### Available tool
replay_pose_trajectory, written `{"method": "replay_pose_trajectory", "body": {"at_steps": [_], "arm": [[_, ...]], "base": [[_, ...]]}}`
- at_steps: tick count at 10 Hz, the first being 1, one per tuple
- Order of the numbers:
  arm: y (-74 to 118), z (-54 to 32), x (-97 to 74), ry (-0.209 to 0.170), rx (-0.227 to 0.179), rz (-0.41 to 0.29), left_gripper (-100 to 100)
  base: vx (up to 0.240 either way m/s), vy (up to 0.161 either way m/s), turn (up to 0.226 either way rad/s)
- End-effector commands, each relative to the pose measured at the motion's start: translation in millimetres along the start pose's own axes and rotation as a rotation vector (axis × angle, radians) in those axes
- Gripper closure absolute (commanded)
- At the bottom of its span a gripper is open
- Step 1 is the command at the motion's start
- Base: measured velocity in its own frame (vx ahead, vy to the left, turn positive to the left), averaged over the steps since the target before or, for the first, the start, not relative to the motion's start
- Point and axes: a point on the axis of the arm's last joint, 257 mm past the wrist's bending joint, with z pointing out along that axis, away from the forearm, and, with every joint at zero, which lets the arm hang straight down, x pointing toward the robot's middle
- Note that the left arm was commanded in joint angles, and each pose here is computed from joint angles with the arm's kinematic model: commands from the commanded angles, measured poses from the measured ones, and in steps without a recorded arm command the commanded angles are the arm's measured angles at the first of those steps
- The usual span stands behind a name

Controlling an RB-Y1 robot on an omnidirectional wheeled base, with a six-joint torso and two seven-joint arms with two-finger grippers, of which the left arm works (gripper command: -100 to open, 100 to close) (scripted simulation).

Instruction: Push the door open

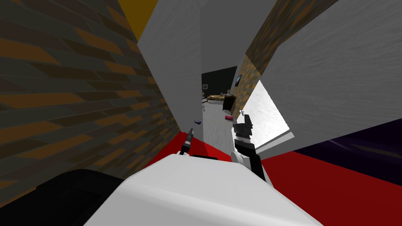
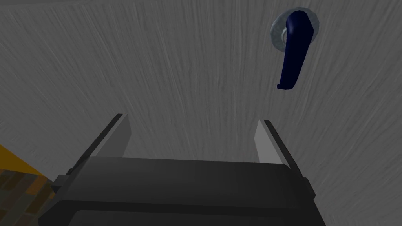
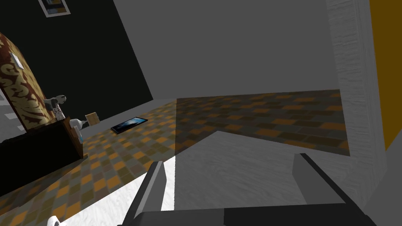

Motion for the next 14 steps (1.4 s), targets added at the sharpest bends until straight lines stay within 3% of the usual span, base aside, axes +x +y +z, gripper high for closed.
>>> {"method": "replay_pose_trajectory", "body": {"at_steps": [1,10,14], "arm": [[14.7,-4.8,8.2,0.015,-0.026,-0.016,-100],[77.3,-31.9,49.6,0.083,-0.150,-0.088,-100],[93.9,-41.8,62.8,0.103,-0.186,-0.109,-100]], "base": [[0.085,0.106,-0.096],[0.075,0.097,-0.079],[0.091,0.099,-0.056]]}}
